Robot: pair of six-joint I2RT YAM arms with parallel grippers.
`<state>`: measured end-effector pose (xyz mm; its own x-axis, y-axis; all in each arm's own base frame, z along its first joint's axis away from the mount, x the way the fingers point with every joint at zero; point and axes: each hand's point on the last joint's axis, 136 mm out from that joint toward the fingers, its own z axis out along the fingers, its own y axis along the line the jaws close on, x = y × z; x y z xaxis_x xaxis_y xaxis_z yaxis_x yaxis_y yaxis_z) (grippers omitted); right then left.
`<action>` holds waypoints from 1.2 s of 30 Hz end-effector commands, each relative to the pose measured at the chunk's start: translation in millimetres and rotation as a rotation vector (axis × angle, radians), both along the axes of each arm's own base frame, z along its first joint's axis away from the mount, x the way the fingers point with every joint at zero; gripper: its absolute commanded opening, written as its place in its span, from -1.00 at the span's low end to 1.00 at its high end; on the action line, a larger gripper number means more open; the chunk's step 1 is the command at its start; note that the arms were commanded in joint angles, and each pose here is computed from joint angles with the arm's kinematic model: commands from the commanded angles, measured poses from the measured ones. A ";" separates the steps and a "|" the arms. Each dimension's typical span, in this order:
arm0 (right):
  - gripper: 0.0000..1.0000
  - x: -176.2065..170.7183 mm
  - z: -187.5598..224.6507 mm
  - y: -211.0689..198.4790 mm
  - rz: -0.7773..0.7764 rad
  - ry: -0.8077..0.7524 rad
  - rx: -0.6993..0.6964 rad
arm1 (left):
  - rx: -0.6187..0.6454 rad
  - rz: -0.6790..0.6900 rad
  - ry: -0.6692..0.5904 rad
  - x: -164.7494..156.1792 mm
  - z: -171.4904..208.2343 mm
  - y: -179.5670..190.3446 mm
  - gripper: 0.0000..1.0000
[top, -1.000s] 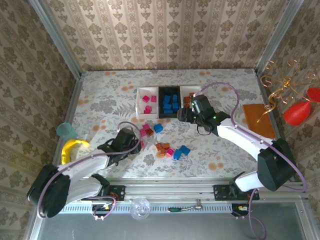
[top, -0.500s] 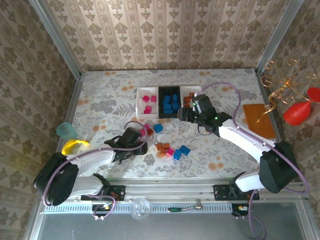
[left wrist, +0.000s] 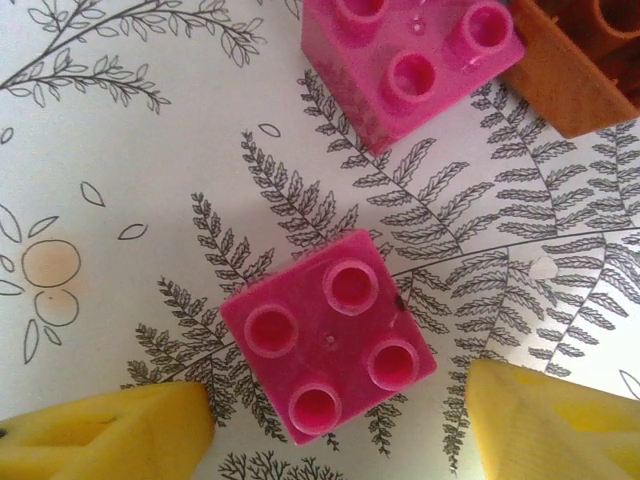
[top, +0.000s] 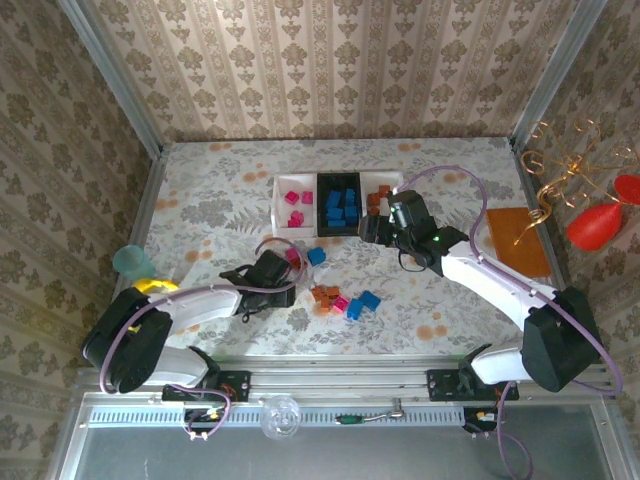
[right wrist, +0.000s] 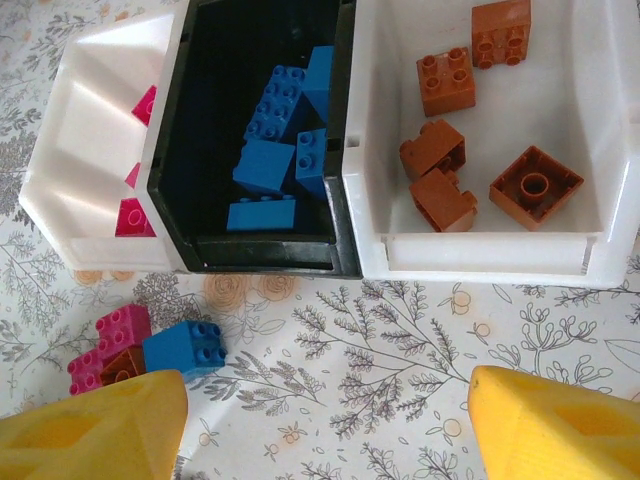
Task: Sort the legos into containers by color
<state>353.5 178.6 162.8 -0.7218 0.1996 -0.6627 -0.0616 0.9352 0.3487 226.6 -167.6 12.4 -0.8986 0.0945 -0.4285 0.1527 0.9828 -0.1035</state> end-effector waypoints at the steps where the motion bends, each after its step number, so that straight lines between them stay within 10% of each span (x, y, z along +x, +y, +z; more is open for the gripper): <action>1: 0.51 0.5 -0.9 -2.7 -0.010 -0.004 0.000 | -0.077 -0.044 -0.115 32.6 3.2 -25.3 0.29; 30: 0.51 -2.5 -3.4 -10.9 -0.024 -0.003 -0.001 | 0.051 -0.021 -0.123 24.3 -0.2 -9.4 0.20; 36: 0.51 -1.1 -4.2 -9.3 -0.025 -0.001 0.008 | 0.049 -0.021 -0.120 15.3 1.6 -8.1 -0.20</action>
<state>351.8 171.8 152.5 -0.7303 0.2037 -0.6521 -0.0432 0.9388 0.3416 257.1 -180.1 19.2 -0.8179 0.1226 -0.5621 0.1785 0.9829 -0.0454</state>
